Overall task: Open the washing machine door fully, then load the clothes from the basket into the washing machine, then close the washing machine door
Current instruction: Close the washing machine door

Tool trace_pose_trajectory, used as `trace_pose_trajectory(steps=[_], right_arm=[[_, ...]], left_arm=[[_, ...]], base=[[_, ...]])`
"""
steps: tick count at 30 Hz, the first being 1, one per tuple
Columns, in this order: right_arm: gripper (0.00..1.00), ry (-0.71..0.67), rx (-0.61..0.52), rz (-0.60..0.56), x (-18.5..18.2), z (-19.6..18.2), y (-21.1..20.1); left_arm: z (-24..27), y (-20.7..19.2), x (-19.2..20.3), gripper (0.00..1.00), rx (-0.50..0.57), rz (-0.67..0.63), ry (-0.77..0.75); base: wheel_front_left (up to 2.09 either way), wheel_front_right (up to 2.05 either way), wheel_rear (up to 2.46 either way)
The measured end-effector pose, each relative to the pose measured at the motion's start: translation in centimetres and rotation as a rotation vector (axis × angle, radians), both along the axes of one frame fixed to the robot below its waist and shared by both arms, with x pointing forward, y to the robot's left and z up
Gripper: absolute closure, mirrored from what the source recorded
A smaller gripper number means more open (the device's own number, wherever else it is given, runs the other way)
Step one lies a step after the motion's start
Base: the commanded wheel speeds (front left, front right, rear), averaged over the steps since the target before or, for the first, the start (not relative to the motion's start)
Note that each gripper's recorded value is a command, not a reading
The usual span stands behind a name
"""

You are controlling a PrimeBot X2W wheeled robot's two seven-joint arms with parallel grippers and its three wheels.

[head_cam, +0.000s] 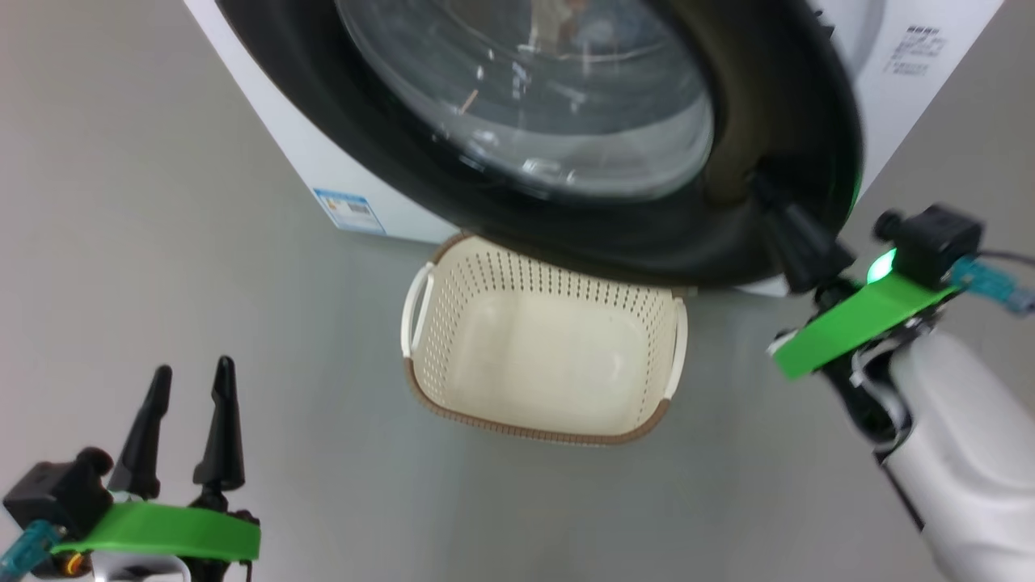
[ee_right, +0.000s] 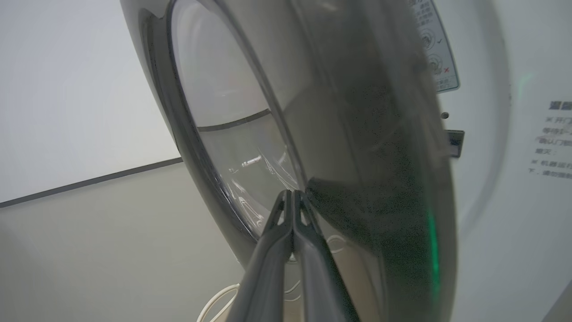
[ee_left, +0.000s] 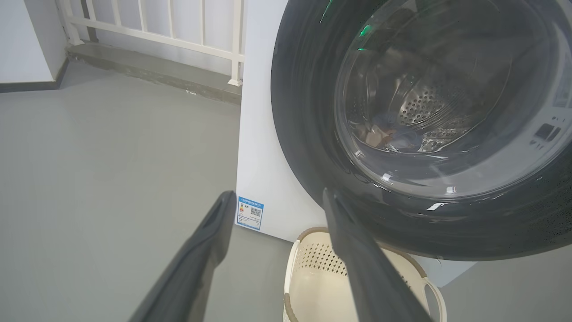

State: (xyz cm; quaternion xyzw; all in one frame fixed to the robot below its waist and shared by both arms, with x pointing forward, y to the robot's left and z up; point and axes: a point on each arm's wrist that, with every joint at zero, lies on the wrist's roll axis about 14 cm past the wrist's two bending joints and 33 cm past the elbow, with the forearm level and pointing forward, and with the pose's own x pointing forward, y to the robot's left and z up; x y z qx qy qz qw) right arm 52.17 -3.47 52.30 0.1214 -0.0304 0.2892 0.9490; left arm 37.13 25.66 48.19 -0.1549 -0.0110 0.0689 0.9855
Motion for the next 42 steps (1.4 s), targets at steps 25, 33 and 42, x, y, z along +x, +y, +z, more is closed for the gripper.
trace_pose_trajectory(steps=[25,33,42], right_arm=[[1.00,-0.088,-0.040,-0.146,9.5,-0.7,-3.3],[1.00,-0.102,-0.034,-0.180,8.4,0.9,-4.4],[0.00,-0.085,-0.033,-0.159,3.1,1.8,-4.1]], left_arm=[[-3.0,0.9,4.4,0.00,0.026,-0.007,0.065],[-1.8,0.4,4.2,0.00,0.016,-0.017,0.034],[0.4,-0.6,2.7,0.00,-0.002,-0.033,-0.023]], base=[[0.00,0.00,0.00],[0.00,0.00,0.00],[0.00,0.00,0.00]])
